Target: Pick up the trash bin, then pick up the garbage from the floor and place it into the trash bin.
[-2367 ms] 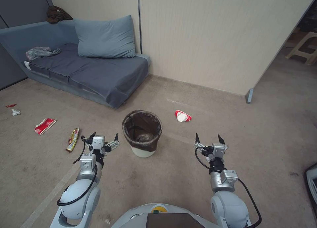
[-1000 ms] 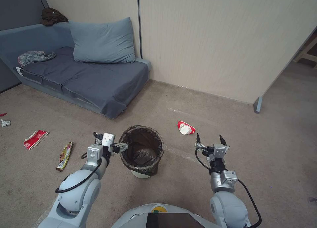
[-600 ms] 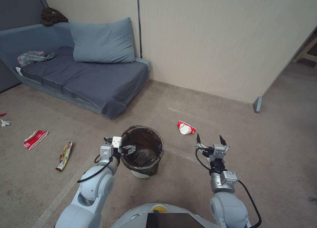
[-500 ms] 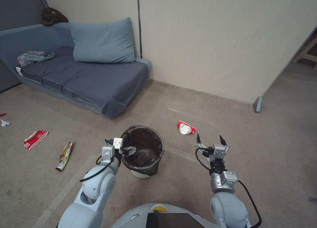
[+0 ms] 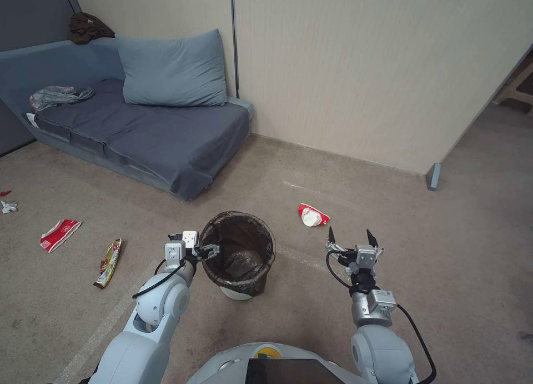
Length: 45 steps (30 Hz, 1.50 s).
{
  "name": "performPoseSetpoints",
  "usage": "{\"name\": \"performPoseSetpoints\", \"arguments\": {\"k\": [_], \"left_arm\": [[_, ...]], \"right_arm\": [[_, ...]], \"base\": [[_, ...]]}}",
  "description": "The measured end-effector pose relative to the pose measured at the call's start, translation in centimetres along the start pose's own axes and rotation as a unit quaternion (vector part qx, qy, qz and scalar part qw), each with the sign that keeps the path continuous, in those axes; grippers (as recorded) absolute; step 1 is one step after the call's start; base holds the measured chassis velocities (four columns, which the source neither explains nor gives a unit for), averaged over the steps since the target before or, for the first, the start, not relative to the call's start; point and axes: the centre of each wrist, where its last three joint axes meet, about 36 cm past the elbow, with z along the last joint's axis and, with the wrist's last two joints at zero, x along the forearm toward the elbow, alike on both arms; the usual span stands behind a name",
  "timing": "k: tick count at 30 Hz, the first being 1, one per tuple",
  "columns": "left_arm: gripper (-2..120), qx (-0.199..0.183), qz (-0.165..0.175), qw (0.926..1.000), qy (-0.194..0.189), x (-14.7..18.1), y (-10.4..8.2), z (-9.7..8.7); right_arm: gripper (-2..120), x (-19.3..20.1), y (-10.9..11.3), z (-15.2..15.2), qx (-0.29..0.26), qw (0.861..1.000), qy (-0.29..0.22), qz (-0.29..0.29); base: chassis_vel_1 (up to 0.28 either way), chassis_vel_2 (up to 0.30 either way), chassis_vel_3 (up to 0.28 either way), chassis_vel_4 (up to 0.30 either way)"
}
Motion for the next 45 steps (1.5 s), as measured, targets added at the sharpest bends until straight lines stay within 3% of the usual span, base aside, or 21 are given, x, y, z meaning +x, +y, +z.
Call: {"name": "performPoseSetpoints", "arguments": {"k": [10, 19, 34, 37, 39, 42, 45], "left_arm": [[100, 0.007, 0.005, 0.9996, 0.029, -2.7, 0.1, 1.1], [95, 0.000, 0.015, 0.9991, 0.039, -2.7, 0.4, 1.8], [43, -0.010, 0.031, 0.9989, 0.033, -2.1, -0.1, 1.8], [27, -0.011, 0.031, 0.9989, 0.033, -1.9, 0.0, 1.7], [25, -0.011, 0.031, 0.9989, 0.032, -1.9, 0.0, 1.7], [8, -0.013, 0.026, 0.9992, 0.028, -1.6, 0.1, 1.5], [5, -0.019, 0.019, 0.9994, 0.022, -1.5, 0.1, 1.2]], "right_arm": [[100, 0.0, 0.1, 0.1, 0.001, 1.000, 0.000, -0.001], [100, -0.2, -0.1, 0.2, 0.003, 1.000, -0.001, 0.001], [100, -0.3, -0.1, 0.4, 0.004, 1.000, -0.002, 0.005], [100, -0.3, 0.0, 0.4, 0.004, 1.000, -0.001, 0.006], [100, -0.3, 0.0, 0.4, 0.004, 1.000, -0.001, 0.006], [100, -0.3, 0.0, 0.4, 0.005, 1.000, -0.002, 0.006], [100, -0.3, 0.0, 0.4, 0.005, 1.000, -0.001, 0.006]], "base": [[0.000, 0.000, 0.000, 0.000], [0.000, 0.000, 0.000, 0.000], [0.000, 0.000, 0.000, 0.000], [0.000, 0.000, 0.000, 0.000], [0.000, 0.000, 0.000, 0.000], [0.000, 0.000, 0.000, 0.000], [0.000, 0.000, 0.000, 0.000]]}}
